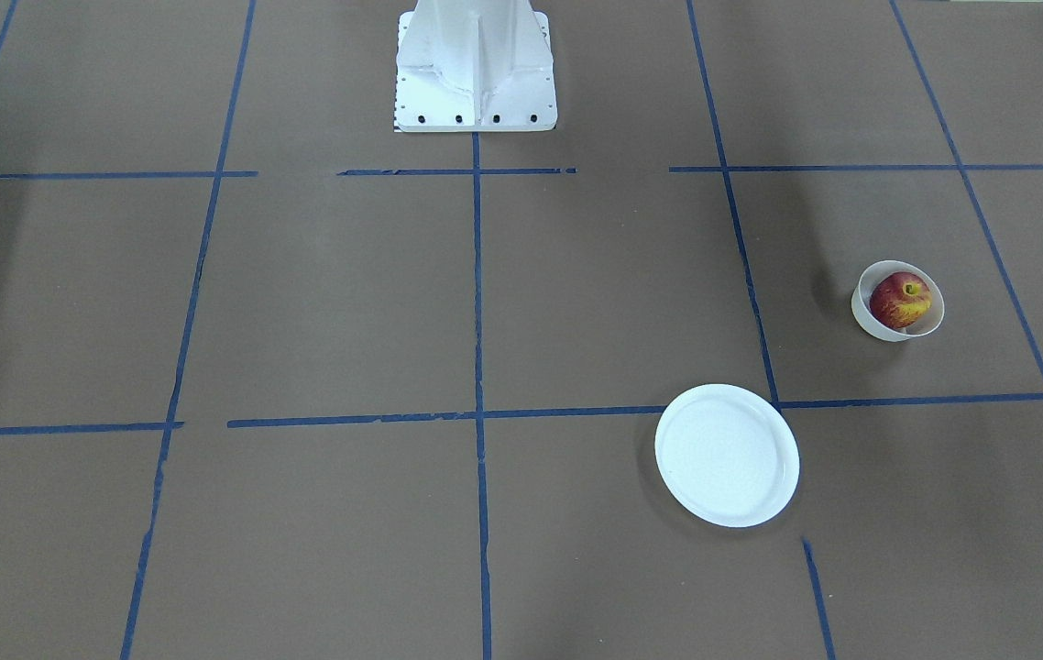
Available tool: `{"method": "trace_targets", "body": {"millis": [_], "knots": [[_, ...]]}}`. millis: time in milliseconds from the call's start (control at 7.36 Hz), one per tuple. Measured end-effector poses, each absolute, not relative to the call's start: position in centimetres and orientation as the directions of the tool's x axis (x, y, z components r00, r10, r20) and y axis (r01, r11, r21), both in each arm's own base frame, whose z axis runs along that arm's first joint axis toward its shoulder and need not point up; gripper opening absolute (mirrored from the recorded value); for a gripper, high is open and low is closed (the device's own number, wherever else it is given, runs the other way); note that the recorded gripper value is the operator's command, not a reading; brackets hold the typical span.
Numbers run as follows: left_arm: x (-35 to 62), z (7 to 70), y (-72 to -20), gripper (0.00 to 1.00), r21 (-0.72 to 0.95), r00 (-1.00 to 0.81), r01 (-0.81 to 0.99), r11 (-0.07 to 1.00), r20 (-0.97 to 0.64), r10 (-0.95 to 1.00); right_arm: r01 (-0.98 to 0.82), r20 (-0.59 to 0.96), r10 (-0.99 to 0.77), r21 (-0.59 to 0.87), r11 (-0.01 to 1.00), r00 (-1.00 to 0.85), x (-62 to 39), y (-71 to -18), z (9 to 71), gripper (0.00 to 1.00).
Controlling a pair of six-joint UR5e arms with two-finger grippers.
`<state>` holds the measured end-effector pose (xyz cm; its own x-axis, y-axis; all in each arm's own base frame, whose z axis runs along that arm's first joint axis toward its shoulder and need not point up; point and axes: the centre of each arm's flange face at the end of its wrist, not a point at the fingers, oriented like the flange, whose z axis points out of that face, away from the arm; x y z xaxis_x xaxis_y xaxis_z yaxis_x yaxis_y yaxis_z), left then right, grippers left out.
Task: Move apple from plate to bowl
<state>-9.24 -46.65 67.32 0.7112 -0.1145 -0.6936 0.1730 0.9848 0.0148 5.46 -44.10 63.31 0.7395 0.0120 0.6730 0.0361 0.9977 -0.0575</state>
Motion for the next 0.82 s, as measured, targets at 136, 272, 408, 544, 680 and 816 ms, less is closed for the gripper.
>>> {"method": "trace_targets", "body": {"millis": [136, 272, 408, 544, 680, 816], "knots": [[-9.2, 67.3, -46.6, 1.00, 0.004, 0.711, 0.171, 0.985, -0.693, -0.120, 0.036, 0.673, 0.012, -0.058, 0.998, 0.740, 5.5, -44.1, 63.3, 1.00], [-9.2, 67.3, -46.5, 1.00, -0.012, 0.710, 0.168, 0.986, -0.693, -0.129, 0.037, 0.673, 0.012, -0.057, 0.998, 0.740, 5.5, -44.1, 63.3, 1.00], [-9.1, 67.2, -46.4, 1.00, -0.023, 0.709, 0.164, 0.986, -0.693, -0.134, 0.036, 0.673, 0.012, -0.057, 0.998, 0.740, 5.5, -44.1, 63.3, 1.00], [-9.1, 67.4, -46.2, 1.00, -0.018, 0.711, 0.146, 0.989, -0.693, -0.117, 0.036, 0.673, 0.012, -0.057, 0.998, 0.740, 5.5, -44.1, 63.3, 1.00], [-9.1, 67.8, -45.8, 1.00, 0.004, 0.716, 0.105, 0.994, -0.694, -0.073, 0.036, 0.673, 0.012, -0.057, 0.998, 0.740, 5.5, -44.1, 63.3, 1.00], [-9.0, 68.1, -45.5, 1.00, 0.021, 0.718, 0.072, 0.997, -0.695, -0.037, 0.037, 0.673, 0.012, -0.057, 0.998, 0.740, 5.5, -44.1, 63.3, 1.00]]}}
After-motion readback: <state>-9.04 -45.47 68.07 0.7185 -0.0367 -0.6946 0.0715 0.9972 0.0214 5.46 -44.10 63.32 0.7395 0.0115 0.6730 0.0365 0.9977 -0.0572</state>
